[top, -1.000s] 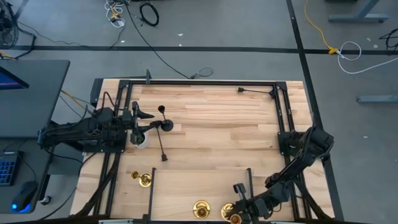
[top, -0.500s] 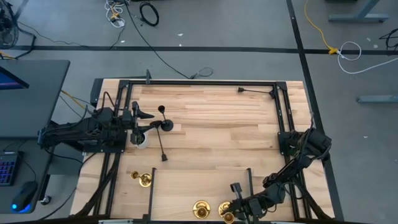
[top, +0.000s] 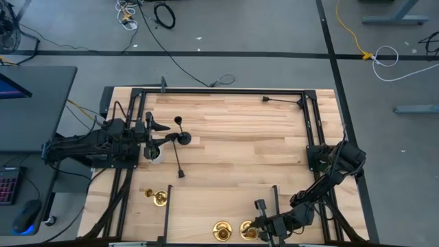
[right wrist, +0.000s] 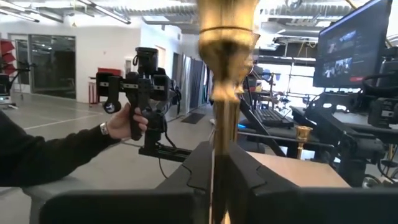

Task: Pick & Place candle stick holders
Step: Put the right yellow candlestick on the shelf

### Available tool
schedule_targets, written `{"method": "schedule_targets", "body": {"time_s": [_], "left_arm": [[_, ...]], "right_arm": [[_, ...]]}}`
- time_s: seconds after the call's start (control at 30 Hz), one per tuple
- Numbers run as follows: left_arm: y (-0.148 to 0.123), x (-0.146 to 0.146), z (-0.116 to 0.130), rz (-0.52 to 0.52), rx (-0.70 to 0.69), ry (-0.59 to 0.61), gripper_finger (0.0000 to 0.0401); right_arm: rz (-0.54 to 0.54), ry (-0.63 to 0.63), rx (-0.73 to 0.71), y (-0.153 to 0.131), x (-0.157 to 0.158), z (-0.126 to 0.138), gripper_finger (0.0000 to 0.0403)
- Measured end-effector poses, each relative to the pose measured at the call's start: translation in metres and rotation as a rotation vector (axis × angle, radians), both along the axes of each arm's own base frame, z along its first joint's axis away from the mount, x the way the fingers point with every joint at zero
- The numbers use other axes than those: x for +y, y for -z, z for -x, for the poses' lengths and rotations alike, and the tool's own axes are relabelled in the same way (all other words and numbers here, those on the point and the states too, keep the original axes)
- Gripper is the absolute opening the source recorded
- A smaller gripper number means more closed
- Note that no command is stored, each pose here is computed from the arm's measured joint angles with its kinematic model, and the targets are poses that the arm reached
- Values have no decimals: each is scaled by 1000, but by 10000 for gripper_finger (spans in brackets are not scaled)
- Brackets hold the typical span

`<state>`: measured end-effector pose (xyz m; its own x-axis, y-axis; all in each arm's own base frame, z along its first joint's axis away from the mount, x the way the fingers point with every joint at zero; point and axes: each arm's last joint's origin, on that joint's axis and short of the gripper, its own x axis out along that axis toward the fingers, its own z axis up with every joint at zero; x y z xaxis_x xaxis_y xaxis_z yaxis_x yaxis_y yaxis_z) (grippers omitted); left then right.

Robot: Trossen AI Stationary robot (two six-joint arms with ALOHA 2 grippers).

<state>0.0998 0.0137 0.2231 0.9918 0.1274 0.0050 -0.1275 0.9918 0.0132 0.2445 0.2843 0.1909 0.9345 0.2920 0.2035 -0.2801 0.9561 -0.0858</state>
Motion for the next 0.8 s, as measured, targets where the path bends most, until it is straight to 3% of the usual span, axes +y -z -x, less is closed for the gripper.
{"method": "schedule_targets", "body": {"time_s": [0.47, 0.8], "left_arm": [[0, 0, 0, -1, 0, 0, 211], [0, 0, 0, -2, 0, 0, 211]], "right_arm": [[52, -16, -4, -5, 8, 14, 51], [58, 89, -13, -12, 8, 20, 79]]}}
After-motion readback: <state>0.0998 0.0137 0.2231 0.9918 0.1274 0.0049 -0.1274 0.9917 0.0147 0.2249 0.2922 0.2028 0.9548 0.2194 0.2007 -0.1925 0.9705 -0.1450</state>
